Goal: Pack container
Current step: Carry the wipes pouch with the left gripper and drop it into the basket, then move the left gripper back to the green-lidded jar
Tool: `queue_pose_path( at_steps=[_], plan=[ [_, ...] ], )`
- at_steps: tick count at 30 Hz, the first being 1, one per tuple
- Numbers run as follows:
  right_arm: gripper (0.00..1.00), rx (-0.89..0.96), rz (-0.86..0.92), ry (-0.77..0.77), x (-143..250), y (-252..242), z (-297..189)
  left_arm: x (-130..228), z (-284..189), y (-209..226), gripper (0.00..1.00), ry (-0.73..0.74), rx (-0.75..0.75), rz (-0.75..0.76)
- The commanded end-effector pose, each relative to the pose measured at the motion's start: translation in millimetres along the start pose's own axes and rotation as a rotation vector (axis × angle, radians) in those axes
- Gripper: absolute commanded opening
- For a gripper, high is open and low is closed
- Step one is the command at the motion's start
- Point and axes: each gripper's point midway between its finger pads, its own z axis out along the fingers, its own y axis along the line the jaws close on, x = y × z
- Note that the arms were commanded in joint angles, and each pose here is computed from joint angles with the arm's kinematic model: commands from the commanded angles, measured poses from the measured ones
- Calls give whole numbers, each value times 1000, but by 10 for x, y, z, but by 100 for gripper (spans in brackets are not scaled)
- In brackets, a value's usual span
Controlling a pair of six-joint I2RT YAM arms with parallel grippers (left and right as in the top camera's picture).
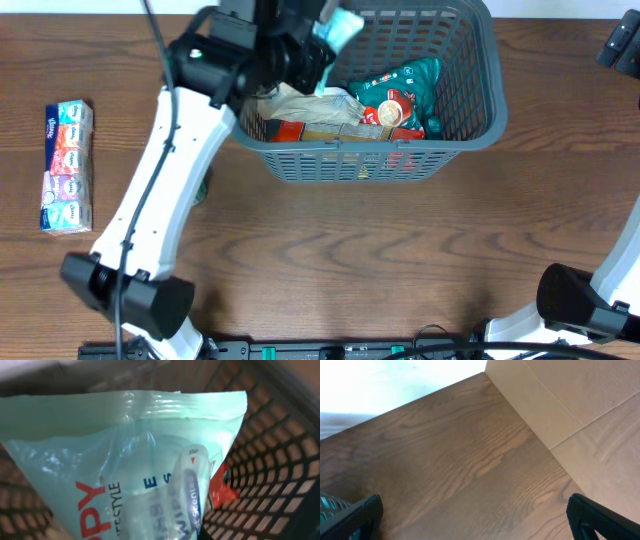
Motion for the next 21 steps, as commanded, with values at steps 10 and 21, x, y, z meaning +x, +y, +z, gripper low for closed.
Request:
queue_pose_path(
  at_steps=[10, 21],
  plan=[
    [99, 7, 22, 0, -2, -29, 1, 186, 302, -8, 60, 84, -1, -1],
    [99, 7, 22, 0, -2, -29, 1, 70, 152, 88, 99, 38, -56, 0]
  ],
)
